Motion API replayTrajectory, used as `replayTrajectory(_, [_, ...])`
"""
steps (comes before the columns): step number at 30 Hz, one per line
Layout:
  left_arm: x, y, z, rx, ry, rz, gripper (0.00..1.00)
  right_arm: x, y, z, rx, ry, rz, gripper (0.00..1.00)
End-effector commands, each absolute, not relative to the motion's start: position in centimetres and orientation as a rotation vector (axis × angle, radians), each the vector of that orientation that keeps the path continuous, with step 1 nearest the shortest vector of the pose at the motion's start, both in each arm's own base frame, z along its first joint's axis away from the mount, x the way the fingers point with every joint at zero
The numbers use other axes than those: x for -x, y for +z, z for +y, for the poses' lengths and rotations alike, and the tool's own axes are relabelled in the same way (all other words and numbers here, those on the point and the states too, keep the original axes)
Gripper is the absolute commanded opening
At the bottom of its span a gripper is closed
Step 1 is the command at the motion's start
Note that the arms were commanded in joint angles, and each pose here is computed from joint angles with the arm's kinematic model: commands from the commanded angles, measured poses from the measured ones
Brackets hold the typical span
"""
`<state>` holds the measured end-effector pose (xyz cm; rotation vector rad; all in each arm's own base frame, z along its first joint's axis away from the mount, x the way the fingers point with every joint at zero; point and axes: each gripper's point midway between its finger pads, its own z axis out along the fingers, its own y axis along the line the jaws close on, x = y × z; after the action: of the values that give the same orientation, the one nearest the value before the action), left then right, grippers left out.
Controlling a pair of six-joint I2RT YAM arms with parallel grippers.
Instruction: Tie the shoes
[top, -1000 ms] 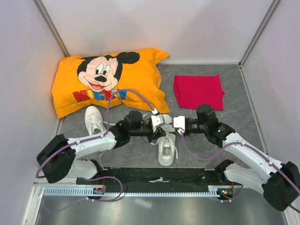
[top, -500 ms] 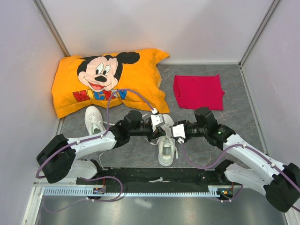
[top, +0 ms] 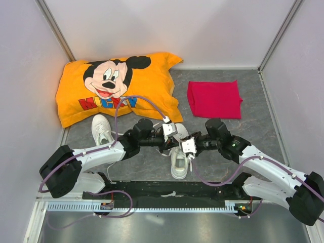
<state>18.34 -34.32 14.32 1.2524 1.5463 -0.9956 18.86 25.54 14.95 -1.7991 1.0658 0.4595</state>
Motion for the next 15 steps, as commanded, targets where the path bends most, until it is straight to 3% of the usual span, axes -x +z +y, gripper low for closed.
replayTrajectory(1, [-18.55, 15.81, -34.75, -1.231, -1.020, 1.488, 0.02, -19.24, 15.13, 25.95, 1.789, 0.417, 1.024, 0.40])
replayTrajectory(10, [-18.60, 15.77, -34.73, -1.226, -1.028, 1.492, 0.02, -19.20, 14.74, 26.09, 1.794, 0.357, 1.006, 0.40])
replayTrajectory(15, [-18.41, 15.68, -34.79, -1.230, -1.039, 1.496, 0.02, -19.48, 15.02, 26.26, 1.778, 0.328, 0.997, 0.34])
